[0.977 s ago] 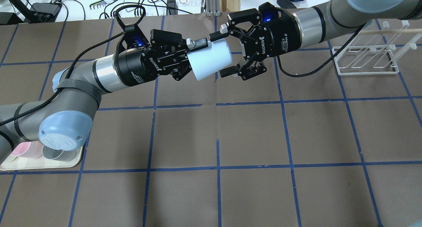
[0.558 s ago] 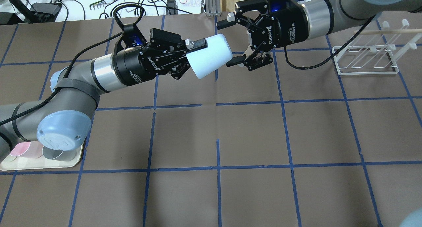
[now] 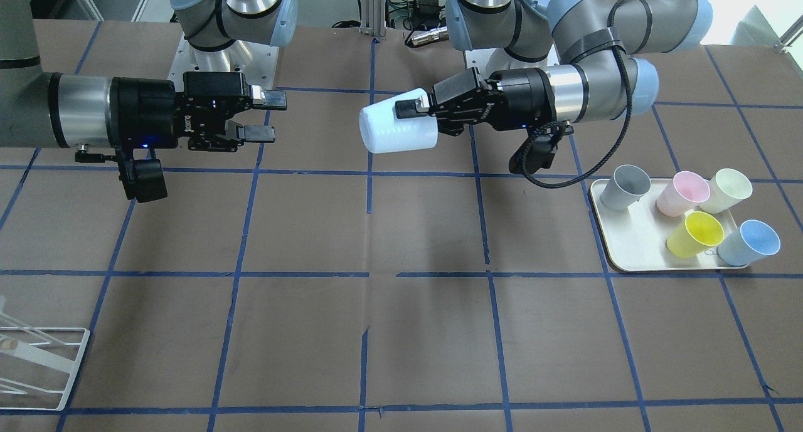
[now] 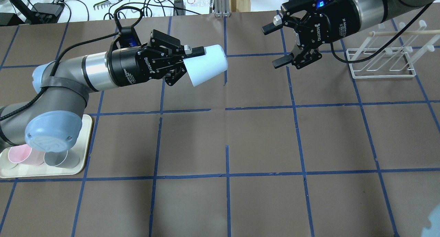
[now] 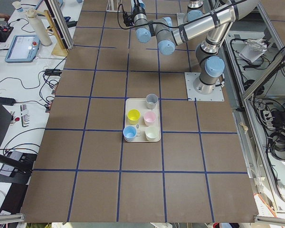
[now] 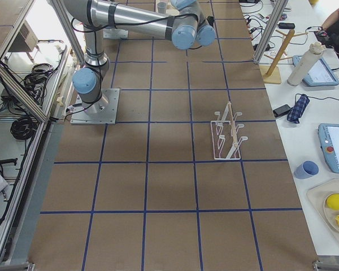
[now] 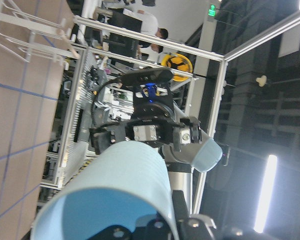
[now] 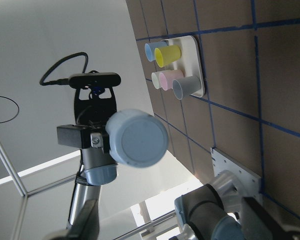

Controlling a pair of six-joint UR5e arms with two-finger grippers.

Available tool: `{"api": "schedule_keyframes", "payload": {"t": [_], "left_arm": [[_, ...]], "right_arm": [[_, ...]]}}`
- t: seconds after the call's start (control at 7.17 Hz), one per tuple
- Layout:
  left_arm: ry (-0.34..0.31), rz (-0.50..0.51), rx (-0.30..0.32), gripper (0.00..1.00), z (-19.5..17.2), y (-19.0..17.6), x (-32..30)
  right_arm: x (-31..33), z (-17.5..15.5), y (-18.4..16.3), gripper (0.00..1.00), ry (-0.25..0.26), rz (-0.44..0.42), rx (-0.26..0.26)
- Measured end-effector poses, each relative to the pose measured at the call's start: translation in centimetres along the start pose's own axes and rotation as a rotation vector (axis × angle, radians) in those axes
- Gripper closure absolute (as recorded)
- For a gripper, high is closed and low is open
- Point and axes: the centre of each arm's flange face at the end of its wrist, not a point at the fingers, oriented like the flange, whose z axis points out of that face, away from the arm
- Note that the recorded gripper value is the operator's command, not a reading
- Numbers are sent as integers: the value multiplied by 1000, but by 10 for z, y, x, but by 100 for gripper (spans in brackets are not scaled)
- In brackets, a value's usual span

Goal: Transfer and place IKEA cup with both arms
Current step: 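Open the right gripper and pull it back while the left gripper holds the cup, then lower the cup with the left gripper onto the white tray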

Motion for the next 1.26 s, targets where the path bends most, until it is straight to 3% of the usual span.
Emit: {"api": "schedule_keyframes", "payload": {"t": [0.14,0.28,0.42,0.56,0.7,0.84,0.98,1.26], "left_arm": [[-118,-1,89,100,-23,-13,2],[-243,11,179,100,-40,-22,0],[-408,43,270,100,-54,-32,-4],[-573,88,337,100,-68,-42,-6],[-751,144,356,100,-85,-51,-10],[-954,203,318,100,-111,-59,-14],[-1116,255,246,100,-138,-63,-12],[-1382,382,40,100,-185,-68,-16]], "right_arm": [[7,-8,-1,0,130,-67,-34],[14,-18,-4,0,291,-122,-64],[20,-28,-7,0,450,-154,-80],[24,-38,-10,0,592,-172,-83],[25,-46,-14,0,730,-180,-77],[20,-45,-19,0,867,-185,-63],[11,-31,-25,0,983,-178,-41],[-16,19,-29,0,1133,-87,59]]}}
